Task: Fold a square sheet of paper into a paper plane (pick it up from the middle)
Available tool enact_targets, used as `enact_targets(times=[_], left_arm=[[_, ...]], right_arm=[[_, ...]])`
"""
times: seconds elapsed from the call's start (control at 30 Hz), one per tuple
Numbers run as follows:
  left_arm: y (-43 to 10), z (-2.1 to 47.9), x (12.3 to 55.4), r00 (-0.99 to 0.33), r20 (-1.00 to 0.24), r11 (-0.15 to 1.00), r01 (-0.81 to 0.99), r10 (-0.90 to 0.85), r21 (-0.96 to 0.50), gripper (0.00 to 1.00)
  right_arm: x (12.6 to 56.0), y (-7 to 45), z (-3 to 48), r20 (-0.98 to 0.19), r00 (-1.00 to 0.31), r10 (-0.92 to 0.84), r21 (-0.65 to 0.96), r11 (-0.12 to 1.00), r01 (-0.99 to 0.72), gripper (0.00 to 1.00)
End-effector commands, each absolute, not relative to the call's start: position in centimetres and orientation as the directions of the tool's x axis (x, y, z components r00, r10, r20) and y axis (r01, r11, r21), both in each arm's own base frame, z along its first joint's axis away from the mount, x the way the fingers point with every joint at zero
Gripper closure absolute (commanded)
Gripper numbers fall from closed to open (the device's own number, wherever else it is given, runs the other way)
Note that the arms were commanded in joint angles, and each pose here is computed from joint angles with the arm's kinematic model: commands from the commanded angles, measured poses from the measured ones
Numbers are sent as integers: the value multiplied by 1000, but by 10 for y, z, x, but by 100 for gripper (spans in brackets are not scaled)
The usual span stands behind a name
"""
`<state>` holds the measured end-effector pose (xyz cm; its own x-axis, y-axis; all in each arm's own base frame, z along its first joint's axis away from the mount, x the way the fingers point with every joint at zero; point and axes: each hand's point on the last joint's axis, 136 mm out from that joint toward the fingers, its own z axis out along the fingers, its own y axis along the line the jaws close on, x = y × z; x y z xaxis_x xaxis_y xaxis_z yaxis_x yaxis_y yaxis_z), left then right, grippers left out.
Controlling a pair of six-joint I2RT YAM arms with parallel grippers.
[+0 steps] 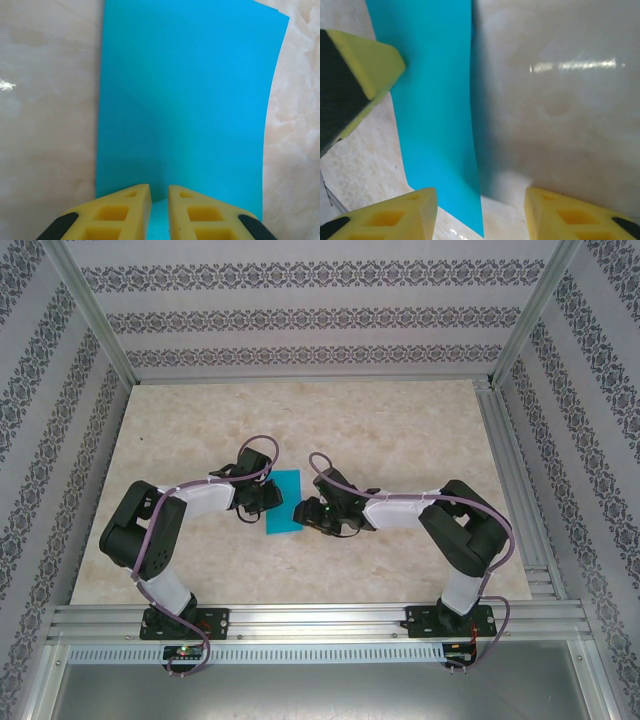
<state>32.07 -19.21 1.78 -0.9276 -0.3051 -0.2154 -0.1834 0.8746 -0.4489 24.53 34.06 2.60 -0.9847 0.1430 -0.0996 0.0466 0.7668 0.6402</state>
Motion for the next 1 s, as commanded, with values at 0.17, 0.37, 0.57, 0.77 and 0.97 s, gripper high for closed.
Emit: enact_targets(times=[0.17, 0.37, 0.57, 0.77, 0.97], left_arm=[[-181, -1, 300, -939, -164, 896, -222, -303, -385, 81], [-181, -1, 300, -939, -165, 897, -219, -300, -385, 81], [-187, 6, 303, -941, -176, 888, -196, -290, -416, 80], [-216, 39, 319, -944, -237, 837, -66, -228, -543, 71], [-229, 48, 334, -945, -271, 823, 3, -183, -568, 70]], right_arm=[[246, 360, 30, -83, -987, 134, 686, 726, 41, 65], [248, 365, 35, -90, -988, 127, 704, 710, 27, 78], [250, 359, 33, -100, -985, 142, 692, 721, 34, 93], [244, 335, 30, -111, -985, 134, 640, 767, 32, 100], [224, 310, 22, -84, -989, 125, 590, 806, 51, 100]])
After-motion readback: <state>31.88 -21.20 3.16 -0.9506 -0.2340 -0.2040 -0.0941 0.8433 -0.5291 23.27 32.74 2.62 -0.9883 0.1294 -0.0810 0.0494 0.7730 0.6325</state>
